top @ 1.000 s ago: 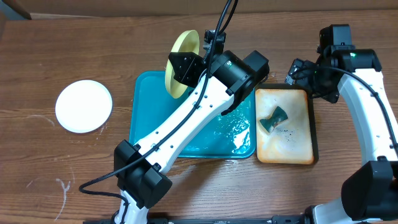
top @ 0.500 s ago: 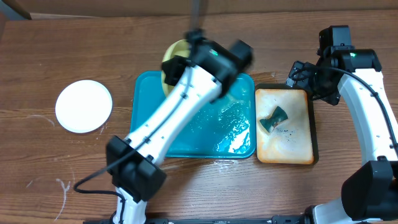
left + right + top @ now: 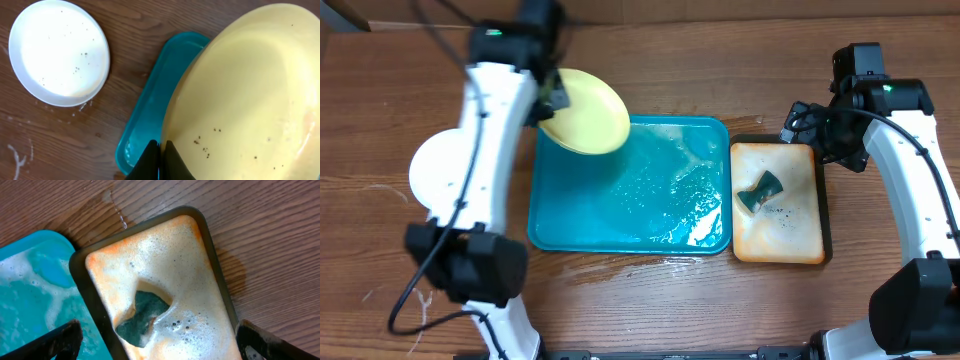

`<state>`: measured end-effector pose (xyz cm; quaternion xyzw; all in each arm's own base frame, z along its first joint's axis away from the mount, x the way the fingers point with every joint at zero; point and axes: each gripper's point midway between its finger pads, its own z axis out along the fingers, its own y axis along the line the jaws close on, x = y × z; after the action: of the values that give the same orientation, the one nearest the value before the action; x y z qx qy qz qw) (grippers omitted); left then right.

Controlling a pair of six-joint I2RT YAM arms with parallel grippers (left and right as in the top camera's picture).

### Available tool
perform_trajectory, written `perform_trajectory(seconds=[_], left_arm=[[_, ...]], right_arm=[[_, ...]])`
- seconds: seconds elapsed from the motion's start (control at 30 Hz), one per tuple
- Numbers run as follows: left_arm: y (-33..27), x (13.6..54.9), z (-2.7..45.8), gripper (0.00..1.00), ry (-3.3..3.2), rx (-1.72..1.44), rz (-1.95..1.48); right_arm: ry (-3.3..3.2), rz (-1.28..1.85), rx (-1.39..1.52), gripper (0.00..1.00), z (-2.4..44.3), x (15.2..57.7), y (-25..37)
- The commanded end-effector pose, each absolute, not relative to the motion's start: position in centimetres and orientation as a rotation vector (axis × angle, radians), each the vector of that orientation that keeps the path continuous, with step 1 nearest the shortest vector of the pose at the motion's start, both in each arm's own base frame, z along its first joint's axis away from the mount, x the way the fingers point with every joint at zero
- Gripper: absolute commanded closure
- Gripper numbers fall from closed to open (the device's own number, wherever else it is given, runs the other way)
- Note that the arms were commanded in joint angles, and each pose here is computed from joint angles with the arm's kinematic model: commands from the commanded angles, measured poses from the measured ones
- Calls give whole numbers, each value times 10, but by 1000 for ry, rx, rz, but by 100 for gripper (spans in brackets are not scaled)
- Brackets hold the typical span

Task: Clean dirty plates on tray and stack at the side

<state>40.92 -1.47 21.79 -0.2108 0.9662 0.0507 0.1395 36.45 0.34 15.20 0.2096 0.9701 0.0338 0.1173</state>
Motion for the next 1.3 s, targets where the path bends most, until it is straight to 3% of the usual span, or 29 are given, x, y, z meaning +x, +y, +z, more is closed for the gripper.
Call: perform_trajectory(seconds=[0.0, 0.3, 0.5, 0.77, 1.03, 1.27], left_arm=[[-1, 400, 238, 95, 2784, -617, -62], [34, 388, 168, 95, 2821, -807, -232], [73, 358, 116, 96, 2792, -1025, -300], [142, 340, 114, 96, 2593, -1292, -472], [211, 301, 98, 96, 2481, -1482, -327], [234, 278, 71, 96, 2442, -1606, -257]], right_arm=[[2794, 102, 572, 0, 170, 368, 3], [2797, 100, 573, 0, 169, 367, 3], [2805, 98, 575, 0, 169, 365, 3], [2817, 100, 578, 0, 168, 362, 4], [2823, 100, 580, 0, 168, 360, 4], [2838, 95, 582, 0, 167, 357, 4]])
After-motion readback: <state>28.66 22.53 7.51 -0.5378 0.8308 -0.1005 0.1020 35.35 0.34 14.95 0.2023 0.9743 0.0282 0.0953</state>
